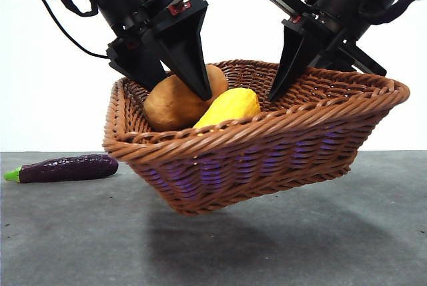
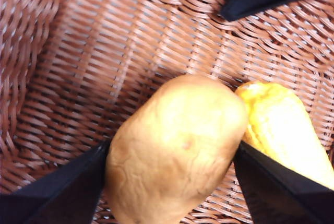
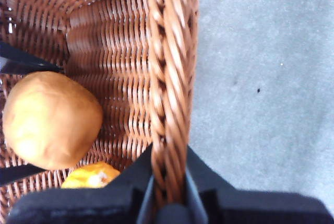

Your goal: Help me put the vegetables on the table into the basket

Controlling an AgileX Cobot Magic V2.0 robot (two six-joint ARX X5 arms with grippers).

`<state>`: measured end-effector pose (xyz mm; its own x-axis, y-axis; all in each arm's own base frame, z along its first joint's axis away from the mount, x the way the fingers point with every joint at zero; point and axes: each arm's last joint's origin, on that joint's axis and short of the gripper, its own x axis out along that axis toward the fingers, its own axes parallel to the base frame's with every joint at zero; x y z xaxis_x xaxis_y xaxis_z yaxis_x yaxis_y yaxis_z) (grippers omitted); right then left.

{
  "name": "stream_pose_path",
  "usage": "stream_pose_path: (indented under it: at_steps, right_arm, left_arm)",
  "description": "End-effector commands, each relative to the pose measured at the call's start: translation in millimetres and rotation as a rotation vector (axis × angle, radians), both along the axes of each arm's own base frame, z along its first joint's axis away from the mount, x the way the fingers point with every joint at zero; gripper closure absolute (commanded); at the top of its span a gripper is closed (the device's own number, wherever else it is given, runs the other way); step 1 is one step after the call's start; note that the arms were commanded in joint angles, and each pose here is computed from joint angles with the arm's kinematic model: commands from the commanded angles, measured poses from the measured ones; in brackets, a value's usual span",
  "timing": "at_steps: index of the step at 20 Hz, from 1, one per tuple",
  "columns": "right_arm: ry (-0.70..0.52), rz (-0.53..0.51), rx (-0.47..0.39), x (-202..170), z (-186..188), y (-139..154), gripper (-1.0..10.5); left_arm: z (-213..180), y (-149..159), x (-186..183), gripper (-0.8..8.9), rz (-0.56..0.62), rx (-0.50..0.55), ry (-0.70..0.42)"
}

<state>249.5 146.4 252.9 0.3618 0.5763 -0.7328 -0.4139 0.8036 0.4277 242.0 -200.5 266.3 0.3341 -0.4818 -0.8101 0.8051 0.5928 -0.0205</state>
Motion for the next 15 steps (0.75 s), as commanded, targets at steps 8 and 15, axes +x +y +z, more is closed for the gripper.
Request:
stream_pose_path:
  at_steps: [8,15]
  right_arm:
    - [-0.029,0.002,0.026,3,5,2,9.6]
    - [-0.027,0.014,0.025,2,5,2,9.6]
  left_arm:
    - [17,9,-13,2.75,0.019,-0.04,0.009]
    - [73,66,-27,2.75,0.149,-0.018,-0.305]
